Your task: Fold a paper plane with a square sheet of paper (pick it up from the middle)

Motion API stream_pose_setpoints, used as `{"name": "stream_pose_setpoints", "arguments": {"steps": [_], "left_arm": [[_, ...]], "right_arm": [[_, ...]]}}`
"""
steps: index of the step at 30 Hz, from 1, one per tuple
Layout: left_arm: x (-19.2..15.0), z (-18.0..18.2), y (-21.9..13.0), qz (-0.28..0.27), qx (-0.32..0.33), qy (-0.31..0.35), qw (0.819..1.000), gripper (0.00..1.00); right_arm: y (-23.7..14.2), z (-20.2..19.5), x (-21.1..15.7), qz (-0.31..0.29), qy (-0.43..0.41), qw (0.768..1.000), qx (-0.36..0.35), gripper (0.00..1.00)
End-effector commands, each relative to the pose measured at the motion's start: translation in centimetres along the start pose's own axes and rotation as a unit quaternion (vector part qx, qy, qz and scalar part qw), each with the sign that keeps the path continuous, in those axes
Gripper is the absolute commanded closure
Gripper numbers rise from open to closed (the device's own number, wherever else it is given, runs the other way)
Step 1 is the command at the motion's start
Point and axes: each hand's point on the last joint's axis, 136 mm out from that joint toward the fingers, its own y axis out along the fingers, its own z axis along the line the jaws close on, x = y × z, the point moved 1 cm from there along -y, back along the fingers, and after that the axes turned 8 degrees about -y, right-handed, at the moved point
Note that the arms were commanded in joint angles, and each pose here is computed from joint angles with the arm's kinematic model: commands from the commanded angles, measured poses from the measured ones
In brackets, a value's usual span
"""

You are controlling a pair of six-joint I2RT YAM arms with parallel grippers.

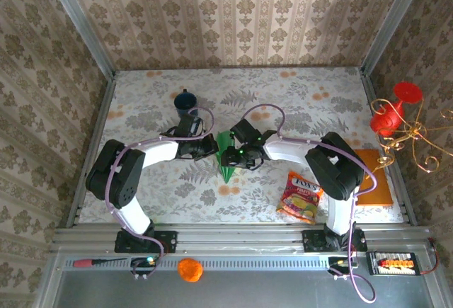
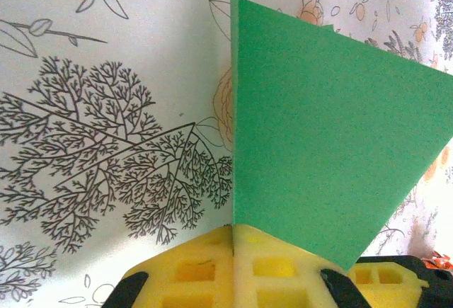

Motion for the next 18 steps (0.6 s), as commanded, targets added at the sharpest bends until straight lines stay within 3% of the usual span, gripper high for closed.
{"name": "stream_pose_setpoints", "arguments": {"steps": [1, 18], "left_arm": [[0.24, -1.92, -0.81, -0.002, -0.027, 0.004, 1.000, 1.00], [-0.05, -2.33, -0.73, 0.006, -0.040, -0.001, 0.999, 1.00]], "right_arm": [[0.17, -0.27, -0.25, 0.008, -0.017, 1.000, -0.024, 0.53], [0.59, -0.52, -0.07, 0.009, -0.022, 0.999, -0.045, 0.46]]}}
